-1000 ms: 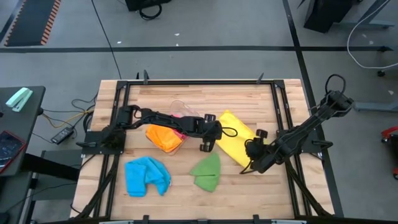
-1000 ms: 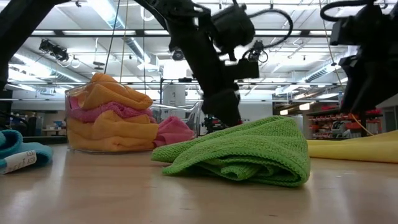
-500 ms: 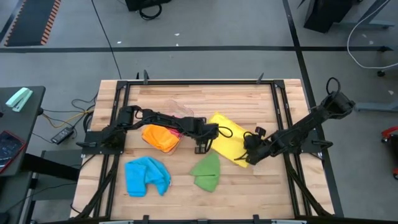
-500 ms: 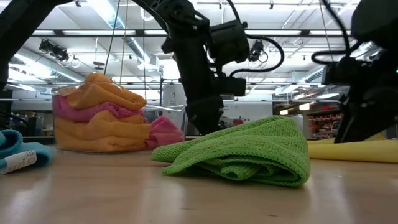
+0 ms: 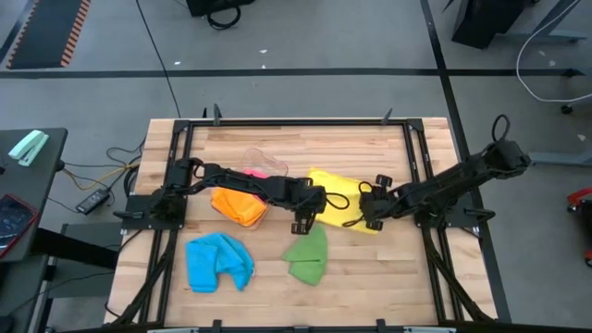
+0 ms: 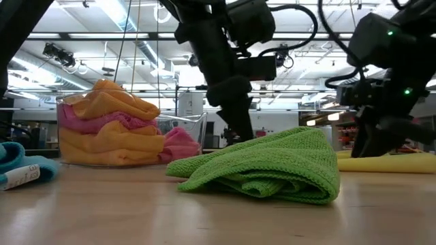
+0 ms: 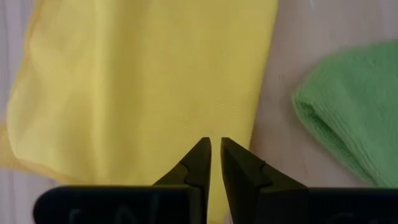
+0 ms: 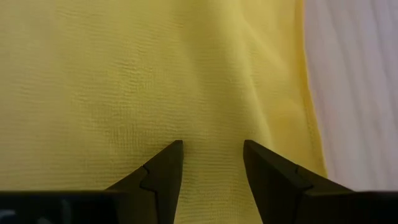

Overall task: Fold microfiber towels
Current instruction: Fold the yellow microfiber towel

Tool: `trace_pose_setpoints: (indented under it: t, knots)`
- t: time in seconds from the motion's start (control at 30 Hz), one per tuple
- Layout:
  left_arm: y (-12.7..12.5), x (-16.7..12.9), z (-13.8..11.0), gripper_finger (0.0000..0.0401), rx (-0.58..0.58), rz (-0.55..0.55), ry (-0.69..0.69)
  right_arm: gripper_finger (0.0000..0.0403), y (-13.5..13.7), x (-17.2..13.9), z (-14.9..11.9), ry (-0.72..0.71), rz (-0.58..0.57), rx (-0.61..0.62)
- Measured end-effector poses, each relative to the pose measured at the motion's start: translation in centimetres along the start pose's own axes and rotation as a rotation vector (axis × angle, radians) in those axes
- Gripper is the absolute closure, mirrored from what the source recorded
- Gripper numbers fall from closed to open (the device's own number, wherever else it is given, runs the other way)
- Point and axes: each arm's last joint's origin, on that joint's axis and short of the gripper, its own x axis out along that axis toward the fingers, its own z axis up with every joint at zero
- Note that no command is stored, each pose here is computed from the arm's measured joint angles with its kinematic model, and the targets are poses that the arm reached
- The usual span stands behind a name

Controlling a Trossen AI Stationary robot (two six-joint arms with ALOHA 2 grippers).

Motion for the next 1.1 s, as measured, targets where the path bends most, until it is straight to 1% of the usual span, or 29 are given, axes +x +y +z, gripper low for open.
trace_pose_setpoints:
  t: [0.1,0.27,0.33,0.43,0.53,0.63,0.73,0.83,0.9,1.0,1.1]
  knots:
    - [0.0,-0.2,0.1,0.0357,0.013,0.006,-0.005,0.0225,-0.2,-0.6,0.7,0.032,-0.007,-0.029]
    - [-0.2,-0.3,0.6,0.0364,0.09,0.012,-0.052,0.0228,0.1,-2.6,2.4,0.028,0.005,-0.045]
    - [-0.2,-0.3,0.6,0.0364,0.1,0.011,-0.05,0.0228,0.5,-3.1,2.9,0.004,0.045,-0.051]
    - [-0.1,-0.3,0.3,0.0363,0.102,0.013,-0.026,0.0228,1.6,-3.6,3.4,-0.054,0.145,-0.075]
    - [0.5,-0.3,0.3,0.0361,0.082,0.055,-0.019,0.0228,2.7,-3.9,3.5,-0.114,0.234,-0.037]
    - [0.9,-0.2,0.1,0.0363,0.057,0.065,-0.004,0.0228,3.3,-3.8,2.5,-0.08,0.262,0.046]
    - [1.0,-0.2,-0.1,0.0368,0.052,0.064,0.017,0.0228,3.6,-3.2,1.2,-0.022,0.274,0.182]
    - [0.9,-0.2,-0.2,0.0373,0.031,0.061,0.018,0.0228,3.3,-2.2,-0.6,0.063,0.247,0.299]
    - [0.8,-0.2,-0.2,0.0375,0.029,0.059,0.022,0.0228,2.9,-1.7,-1.1,0.075,0.214,0.353]
    - [0.6,-0.3,-0.1,0.0376,0.033,0.058,0.019,0.0228,1.9,-1.1,-1.5,0.114,0.139,0.392]
    - [0.4,-0.3,-0.1,0.0372,0.037,0.056,0.015,0.0228,0.1,-0.4,-1.3,0.139,0.008,0.398]
